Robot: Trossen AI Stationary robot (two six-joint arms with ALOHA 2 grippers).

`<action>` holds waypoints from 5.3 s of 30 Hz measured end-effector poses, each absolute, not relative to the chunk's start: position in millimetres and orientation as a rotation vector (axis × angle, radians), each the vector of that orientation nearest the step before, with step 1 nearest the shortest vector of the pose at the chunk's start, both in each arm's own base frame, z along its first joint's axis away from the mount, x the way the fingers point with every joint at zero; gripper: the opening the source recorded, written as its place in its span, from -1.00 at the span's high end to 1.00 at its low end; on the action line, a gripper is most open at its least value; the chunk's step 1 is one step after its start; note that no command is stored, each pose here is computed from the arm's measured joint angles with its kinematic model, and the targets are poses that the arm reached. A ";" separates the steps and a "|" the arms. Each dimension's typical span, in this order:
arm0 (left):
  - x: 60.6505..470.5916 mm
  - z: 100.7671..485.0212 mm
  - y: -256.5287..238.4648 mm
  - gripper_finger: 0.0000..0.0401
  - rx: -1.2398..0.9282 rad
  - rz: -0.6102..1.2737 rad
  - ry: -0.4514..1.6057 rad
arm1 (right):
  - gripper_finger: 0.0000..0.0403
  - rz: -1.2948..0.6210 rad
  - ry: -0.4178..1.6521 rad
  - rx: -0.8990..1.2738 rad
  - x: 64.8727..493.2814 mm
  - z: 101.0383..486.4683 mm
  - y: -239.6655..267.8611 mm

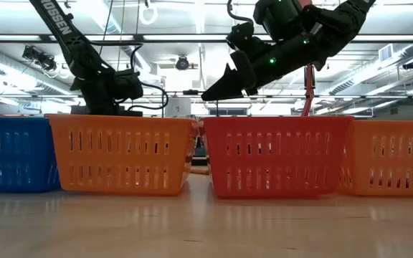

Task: Sort crayons
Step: Put the orange crayon into the left orange bin

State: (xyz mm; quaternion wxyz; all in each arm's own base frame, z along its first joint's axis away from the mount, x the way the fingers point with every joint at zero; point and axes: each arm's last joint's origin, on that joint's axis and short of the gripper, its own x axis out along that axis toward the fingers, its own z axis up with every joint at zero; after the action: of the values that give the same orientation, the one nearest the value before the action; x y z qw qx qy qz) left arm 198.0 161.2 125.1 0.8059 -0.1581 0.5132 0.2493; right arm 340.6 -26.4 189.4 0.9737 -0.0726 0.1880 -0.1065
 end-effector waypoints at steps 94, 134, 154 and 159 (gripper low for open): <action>275.3 188.0 -47.7 0.84 0.560 -0.431 0.452 | -0.06 -0.229 0.195 0.005 263.8 226.8 -28.5; 274.5 183.1 -3.1 0.42 0.580 0.105 0.663 | -0.06 -0.217 0.210 0.084 257.5 214.1 -2.7; 326.2 199.4 44.8 0.42 0.349 0.036 0.700 | -0.06 -0.225 0.188 0.085 258.0 216.0 -3.7; 348.2 181.9 57.7 0.42 0.378 -0.040 0.814 | -0.06 -0.225 0.203 0.075 257.7 214.7 -3.5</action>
State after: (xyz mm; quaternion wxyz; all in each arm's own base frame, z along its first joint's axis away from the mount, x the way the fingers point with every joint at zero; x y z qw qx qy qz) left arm 348.2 57.7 181.9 0.9008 0.1827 0.3934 -0.0194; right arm 257.7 -3.5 214.7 0.9878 0.0375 0.1011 -0.1120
